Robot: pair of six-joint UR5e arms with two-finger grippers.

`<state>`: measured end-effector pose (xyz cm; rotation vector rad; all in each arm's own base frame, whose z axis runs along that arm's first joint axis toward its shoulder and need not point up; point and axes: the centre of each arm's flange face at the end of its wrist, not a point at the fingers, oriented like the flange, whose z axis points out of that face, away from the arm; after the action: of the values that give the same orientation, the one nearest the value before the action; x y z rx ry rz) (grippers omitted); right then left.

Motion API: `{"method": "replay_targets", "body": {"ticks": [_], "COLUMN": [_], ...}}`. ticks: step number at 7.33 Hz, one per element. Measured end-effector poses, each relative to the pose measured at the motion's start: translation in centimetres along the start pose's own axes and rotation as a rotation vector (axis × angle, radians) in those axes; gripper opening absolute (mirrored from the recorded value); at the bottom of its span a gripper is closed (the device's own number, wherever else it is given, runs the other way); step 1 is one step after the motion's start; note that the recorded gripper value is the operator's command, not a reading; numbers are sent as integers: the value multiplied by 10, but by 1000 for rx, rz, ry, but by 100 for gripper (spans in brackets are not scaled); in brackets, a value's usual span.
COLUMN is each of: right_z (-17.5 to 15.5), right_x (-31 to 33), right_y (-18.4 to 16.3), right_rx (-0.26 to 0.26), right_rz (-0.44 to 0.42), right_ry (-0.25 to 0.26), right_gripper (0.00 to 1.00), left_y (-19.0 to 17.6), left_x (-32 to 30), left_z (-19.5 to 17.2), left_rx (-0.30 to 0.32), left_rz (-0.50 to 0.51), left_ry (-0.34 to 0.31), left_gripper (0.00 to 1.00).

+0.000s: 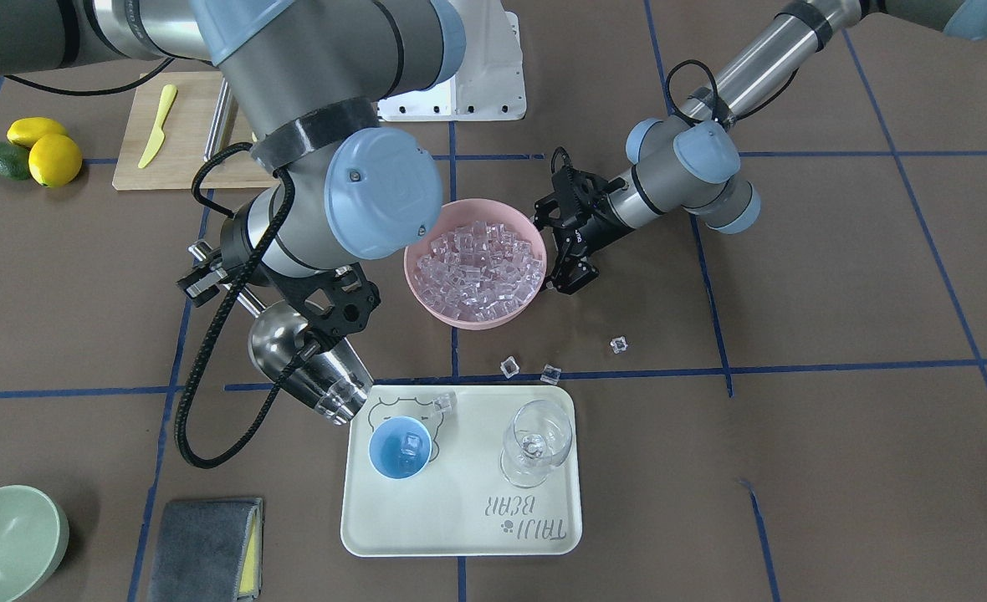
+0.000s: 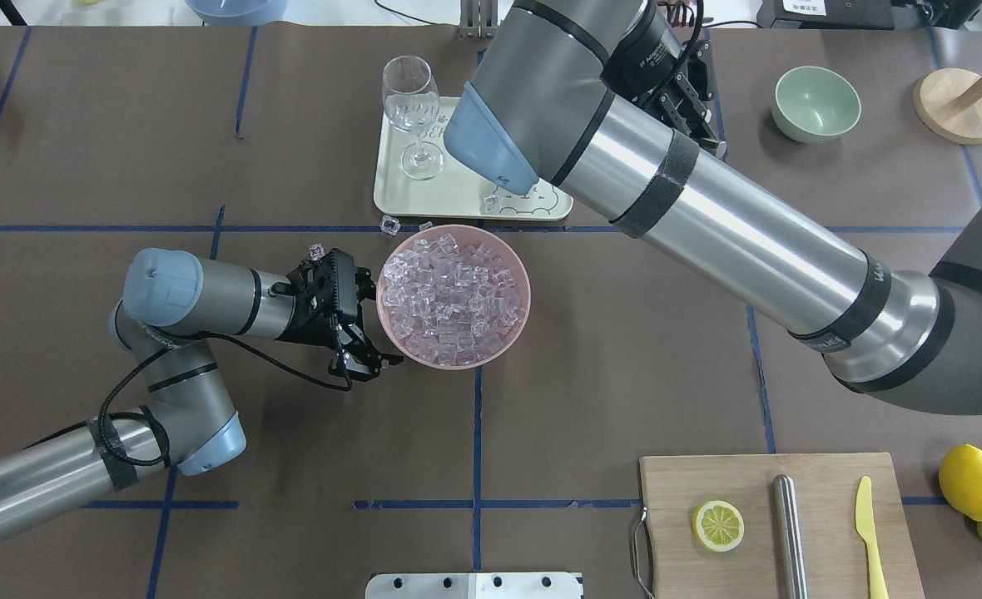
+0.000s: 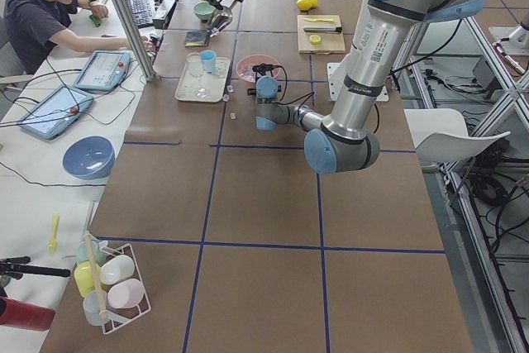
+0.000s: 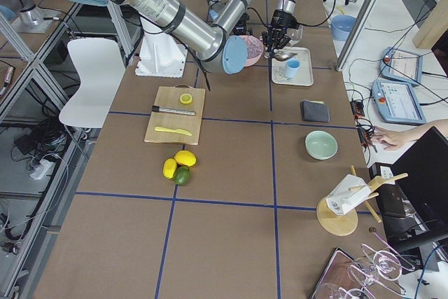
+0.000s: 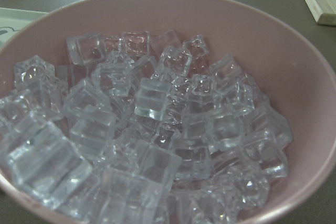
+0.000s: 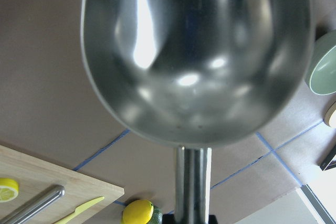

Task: Put ice in cup with scoop
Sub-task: 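Tip the scoop with the right gripper to pour ice into the cup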

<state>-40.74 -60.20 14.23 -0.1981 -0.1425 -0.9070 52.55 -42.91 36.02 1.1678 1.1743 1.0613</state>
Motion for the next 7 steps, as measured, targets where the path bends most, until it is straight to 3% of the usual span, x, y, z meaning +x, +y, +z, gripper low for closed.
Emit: {"method": "replay_targets", "body": {"ticks": [4,5,7], "right_z": [-3,-4,0], "right_x": [1,5,22], "right_y": [3,5,16], "right_rx": [11,19,52], "right_rz": [3,12,56], "right_ry": [-10,-27,-117], "right_gripper": [0,0,0], "left_y": [0,0,1], "left_x": [0,0,0], "left_z": [0,0,-1], "left_rx": [0,0,-1], "left_rz": [0,0,-1], "left_ry": [0,0,-1], "left_gripper": [100,100,100]}}
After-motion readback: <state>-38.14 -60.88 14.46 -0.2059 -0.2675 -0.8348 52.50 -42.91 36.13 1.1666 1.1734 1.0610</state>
